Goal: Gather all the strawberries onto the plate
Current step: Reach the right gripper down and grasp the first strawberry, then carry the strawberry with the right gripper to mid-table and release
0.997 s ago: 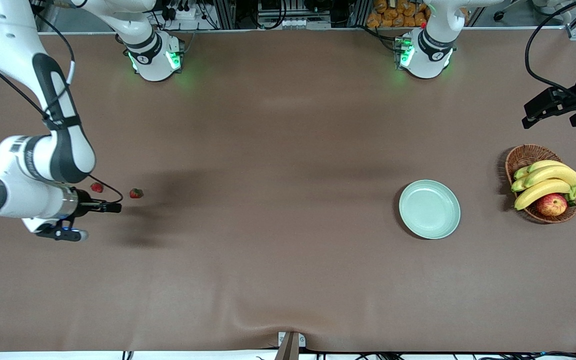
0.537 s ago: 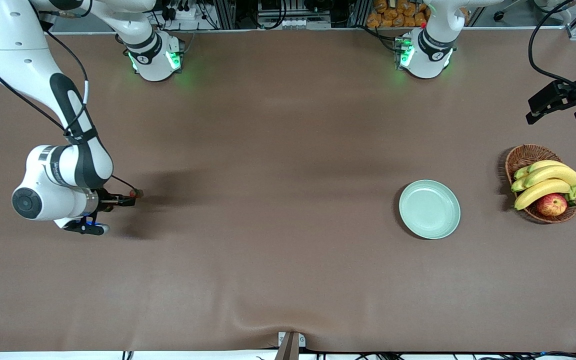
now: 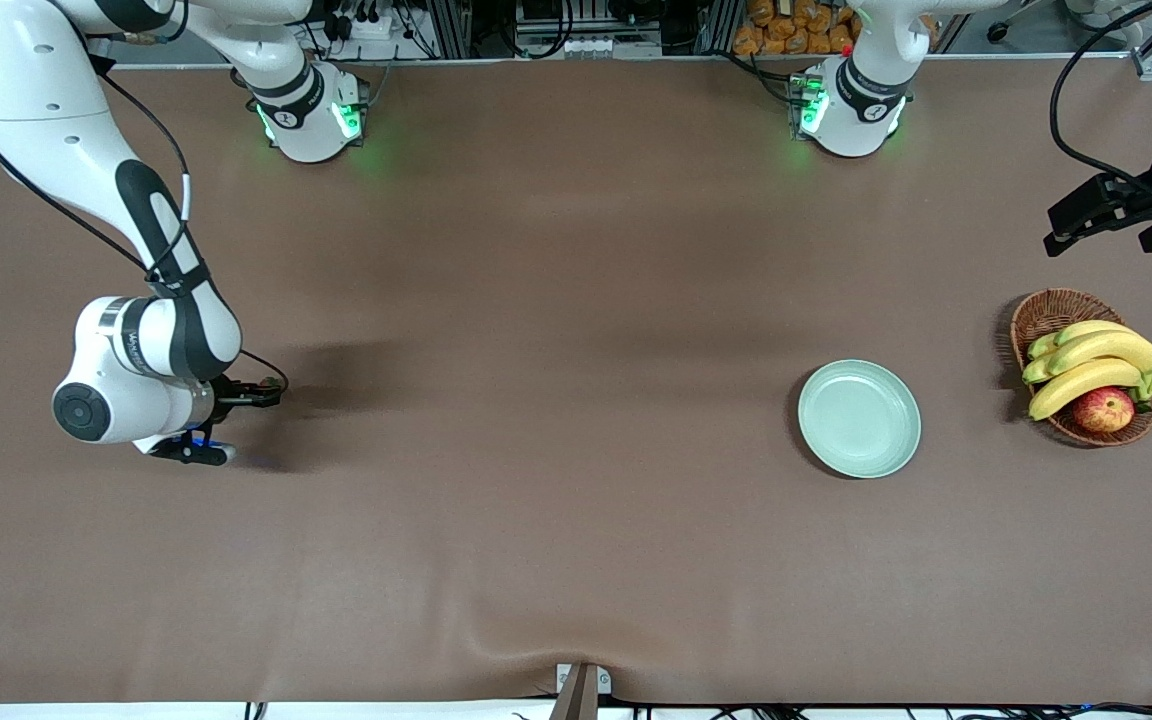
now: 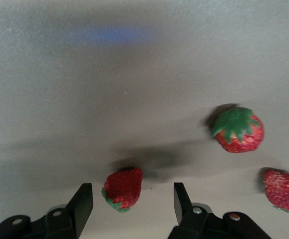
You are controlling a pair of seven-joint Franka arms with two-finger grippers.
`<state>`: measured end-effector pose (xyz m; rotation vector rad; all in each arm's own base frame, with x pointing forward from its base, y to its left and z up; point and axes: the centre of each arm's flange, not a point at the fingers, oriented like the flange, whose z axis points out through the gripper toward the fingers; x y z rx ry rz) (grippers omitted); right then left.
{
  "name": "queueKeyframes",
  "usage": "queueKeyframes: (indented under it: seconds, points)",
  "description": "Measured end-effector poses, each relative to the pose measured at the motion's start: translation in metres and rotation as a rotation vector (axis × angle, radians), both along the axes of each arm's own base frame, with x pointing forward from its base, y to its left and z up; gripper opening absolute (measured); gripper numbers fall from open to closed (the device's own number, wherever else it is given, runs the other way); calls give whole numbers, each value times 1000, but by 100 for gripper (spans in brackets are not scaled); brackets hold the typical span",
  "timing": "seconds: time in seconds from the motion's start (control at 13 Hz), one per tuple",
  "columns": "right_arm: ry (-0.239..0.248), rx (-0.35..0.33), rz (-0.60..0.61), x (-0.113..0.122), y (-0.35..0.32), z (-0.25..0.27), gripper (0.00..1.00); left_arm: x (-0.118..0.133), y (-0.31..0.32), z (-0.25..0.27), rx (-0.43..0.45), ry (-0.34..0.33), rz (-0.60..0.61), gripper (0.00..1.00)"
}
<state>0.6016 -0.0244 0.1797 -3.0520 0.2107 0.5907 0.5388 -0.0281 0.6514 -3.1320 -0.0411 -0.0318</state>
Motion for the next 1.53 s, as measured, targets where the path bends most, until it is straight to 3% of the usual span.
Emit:
queueKeyframes:
  seconds: [0.31,0.54,0.77,1.0,1.15,1.53]
  points:
    - [17,1,10,-3,7,-9,65,0,-5,0,0,0,-9,100]
    - [14,0,13,-2,8,-9,33,-1,-2,-2,1,11,-4,100]
    - [-16,0,27,5,17,-3,33,0,2,-6,1,19,3,100]
    - [-115,4,48,35,59,37,33,1,3,-8,1,26,6,100]
    - [-169,26,27,44,128,67,33,1,4,-9,1,28,7,100]
    - [-277,198,43,2,340,83,33,2,7,-10,1,31,13,100]
